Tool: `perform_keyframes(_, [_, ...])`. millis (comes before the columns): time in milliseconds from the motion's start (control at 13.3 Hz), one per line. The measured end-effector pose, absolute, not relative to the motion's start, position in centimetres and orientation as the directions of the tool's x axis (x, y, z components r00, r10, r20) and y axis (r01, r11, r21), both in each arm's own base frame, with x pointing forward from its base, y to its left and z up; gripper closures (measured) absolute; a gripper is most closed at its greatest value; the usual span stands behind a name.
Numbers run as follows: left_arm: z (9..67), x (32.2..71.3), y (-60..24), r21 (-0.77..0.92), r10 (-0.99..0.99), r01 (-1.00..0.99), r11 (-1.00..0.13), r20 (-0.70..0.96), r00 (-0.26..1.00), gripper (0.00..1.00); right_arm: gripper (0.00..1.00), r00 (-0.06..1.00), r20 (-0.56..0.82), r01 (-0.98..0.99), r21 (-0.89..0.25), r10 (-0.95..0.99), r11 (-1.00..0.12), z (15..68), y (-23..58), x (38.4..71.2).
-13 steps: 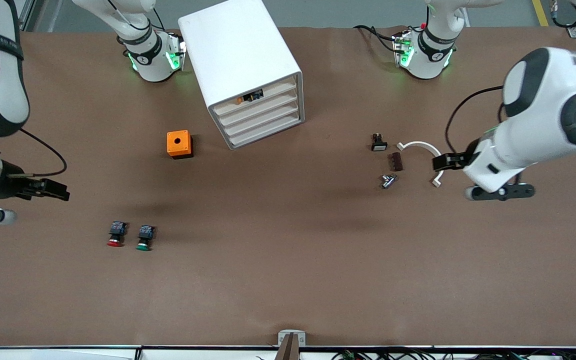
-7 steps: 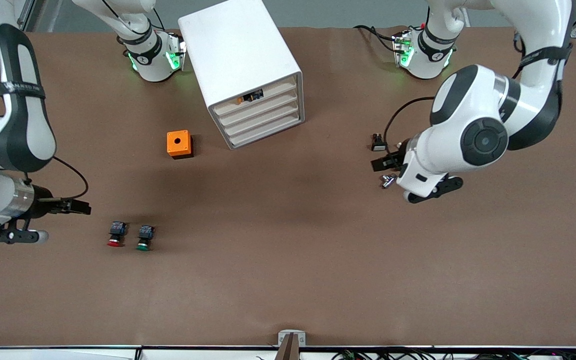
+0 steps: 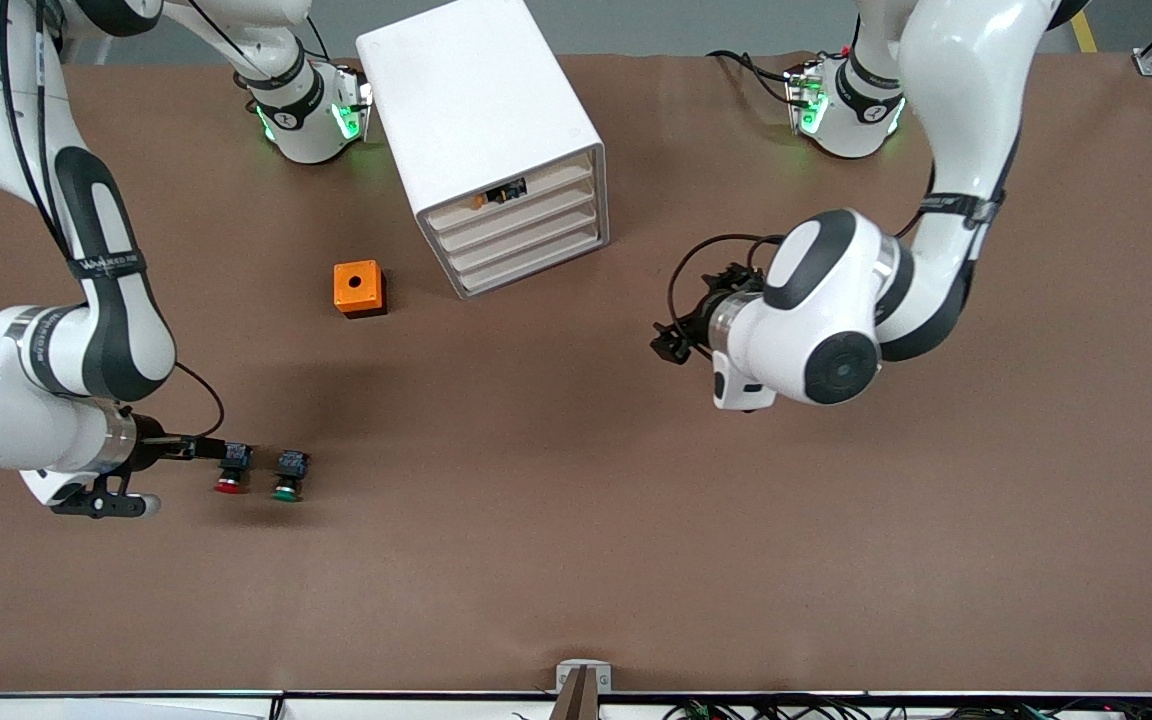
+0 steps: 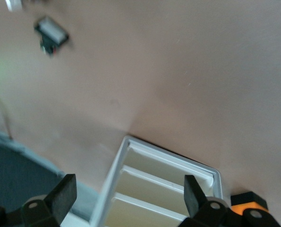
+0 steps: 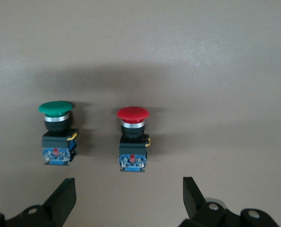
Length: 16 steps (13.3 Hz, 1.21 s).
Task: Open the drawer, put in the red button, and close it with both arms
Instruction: 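Grasp the red button with the right gripper while the left gripper hooks the drawer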
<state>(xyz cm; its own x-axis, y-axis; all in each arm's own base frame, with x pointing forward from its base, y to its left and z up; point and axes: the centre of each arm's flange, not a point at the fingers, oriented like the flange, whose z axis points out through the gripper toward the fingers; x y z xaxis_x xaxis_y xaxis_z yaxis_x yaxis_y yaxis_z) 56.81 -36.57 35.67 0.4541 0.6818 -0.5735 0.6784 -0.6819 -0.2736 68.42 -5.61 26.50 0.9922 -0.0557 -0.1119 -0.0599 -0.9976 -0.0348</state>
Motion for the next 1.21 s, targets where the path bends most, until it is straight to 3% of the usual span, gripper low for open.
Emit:
perform_keyframes(527, [30.1, 53.9, -42.0, -0.478, 0.754, 0.681, -0.554, -0.634, 0.169, 0.00, 0.00, 0.972, -0.143, -0.190, -0.021, -0.185, -0.981, 20.9, -5.7, 68.3])
perform_keyframes(828, [26.0, 52.6, -43.4, -0.664, 0.839, 0.638, -0.391, -0.543, -0.050, 0.00, 0.05, 0.958, -0.169, -0.236, -0.013, -0.230, -0.972, 19.1, -5.7, 68.0])
perform_keyframes(904, [25.2, 52.4, -43.5, -0.690, 0.849, 0.625, -0.365, -0.523, -0.082, 0.00, 0.11, 0.957, -0.169, -0.240, -0.013, -0.235, -0.971, 19.1, -5.6, 68.0])
perform_keyframes(1205, [22.7, 51.2, -44.2, -0.815, 0.908, 0.545, -0.196, -0.361, -0.213, 0.00, 0.59, 0.957, -0.169, -0.243, -0.014, -0.237, -0.970, 19.2, -5.6, 68.0])
